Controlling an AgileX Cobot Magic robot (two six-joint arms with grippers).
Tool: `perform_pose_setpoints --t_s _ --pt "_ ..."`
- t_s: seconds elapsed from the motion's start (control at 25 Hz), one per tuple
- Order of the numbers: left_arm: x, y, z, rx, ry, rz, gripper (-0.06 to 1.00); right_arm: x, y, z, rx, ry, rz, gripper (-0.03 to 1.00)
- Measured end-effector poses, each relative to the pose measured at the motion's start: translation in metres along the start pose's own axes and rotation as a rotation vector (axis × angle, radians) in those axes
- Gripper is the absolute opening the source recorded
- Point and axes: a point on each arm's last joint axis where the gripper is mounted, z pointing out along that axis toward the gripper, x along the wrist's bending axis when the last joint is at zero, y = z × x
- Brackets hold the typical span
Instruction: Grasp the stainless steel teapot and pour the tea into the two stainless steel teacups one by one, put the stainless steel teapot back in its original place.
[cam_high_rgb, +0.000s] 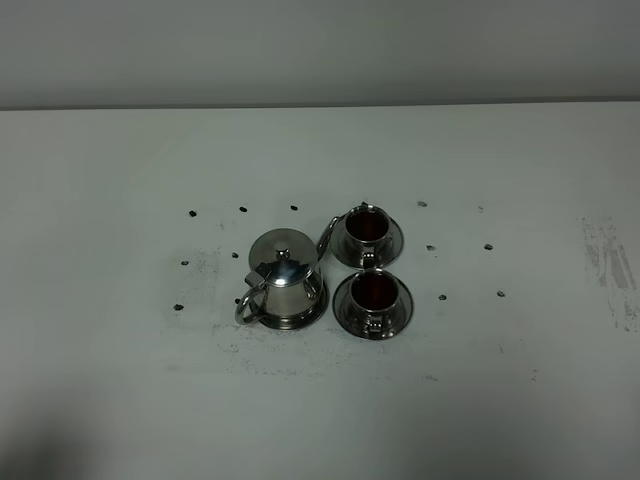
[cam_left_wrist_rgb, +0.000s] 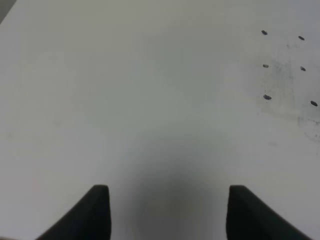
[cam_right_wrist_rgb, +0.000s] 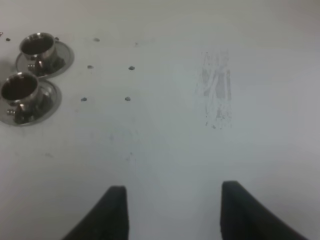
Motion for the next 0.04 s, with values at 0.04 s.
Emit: perform_pose_setpoints --t_s 0.04 --pt "0.0000 0.0000 0.0000 0.000 0.000 0.000 0.51 0.0000 0.0000 0.0000 0.000 0.000 0.000 0.44"
